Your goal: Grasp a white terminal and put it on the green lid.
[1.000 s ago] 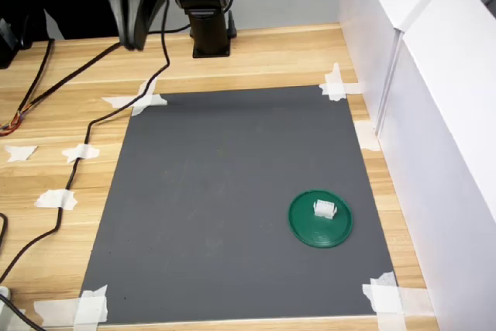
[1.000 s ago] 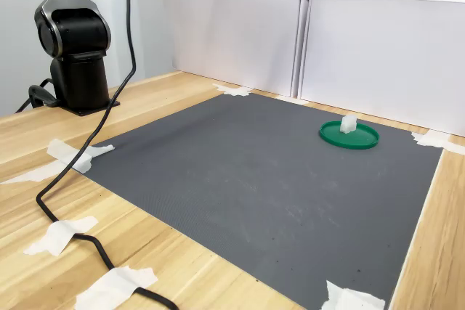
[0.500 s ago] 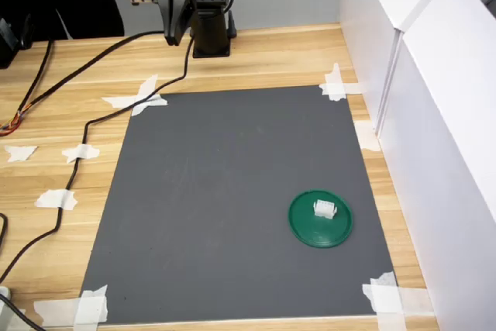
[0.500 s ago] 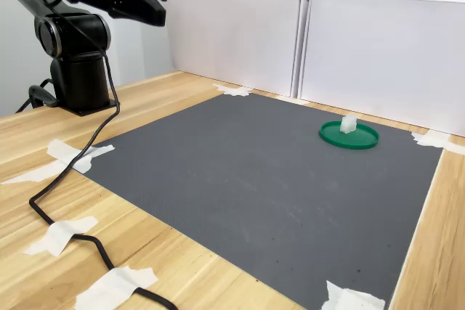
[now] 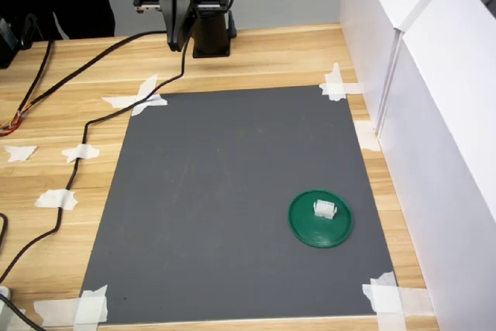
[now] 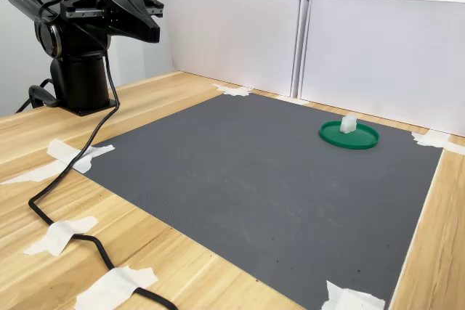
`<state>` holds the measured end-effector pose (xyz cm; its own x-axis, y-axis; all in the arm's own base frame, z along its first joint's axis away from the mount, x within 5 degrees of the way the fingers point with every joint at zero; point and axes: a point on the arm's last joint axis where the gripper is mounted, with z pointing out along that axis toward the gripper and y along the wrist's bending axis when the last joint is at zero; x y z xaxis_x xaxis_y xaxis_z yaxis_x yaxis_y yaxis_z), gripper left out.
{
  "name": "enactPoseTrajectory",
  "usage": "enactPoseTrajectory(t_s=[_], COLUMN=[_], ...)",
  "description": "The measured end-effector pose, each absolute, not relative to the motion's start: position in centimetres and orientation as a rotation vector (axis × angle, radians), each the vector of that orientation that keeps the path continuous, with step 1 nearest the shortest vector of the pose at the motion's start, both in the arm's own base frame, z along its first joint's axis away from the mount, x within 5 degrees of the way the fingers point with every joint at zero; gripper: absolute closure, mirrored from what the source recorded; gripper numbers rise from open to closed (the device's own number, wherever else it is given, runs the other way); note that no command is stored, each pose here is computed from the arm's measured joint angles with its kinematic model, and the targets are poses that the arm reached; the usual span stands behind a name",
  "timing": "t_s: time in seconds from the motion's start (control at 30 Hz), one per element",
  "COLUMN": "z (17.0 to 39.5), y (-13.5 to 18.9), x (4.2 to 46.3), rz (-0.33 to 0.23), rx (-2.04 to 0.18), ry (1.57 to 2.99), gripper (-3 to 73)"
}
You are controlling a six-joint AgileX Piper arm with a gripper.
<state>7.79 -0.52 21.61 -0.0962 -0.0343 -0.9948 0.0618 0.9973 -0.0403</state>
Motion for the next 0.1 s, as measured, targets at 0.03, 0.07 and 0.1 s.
enactPoseTrajectory(t_s=[0.03, 0.07, 0.1], z=[21.59, 21.54, 21.48], y=[-0.51, -0.49, -0.47], x=[7.79, 7.79, 7.78], rz=[-0.079, -0.077, -0.074], rx=[0.021, 0.021, 0.020], ry=[1.668, 1.673, 1.680], gripper=[71.1, 71.1, 71.1])
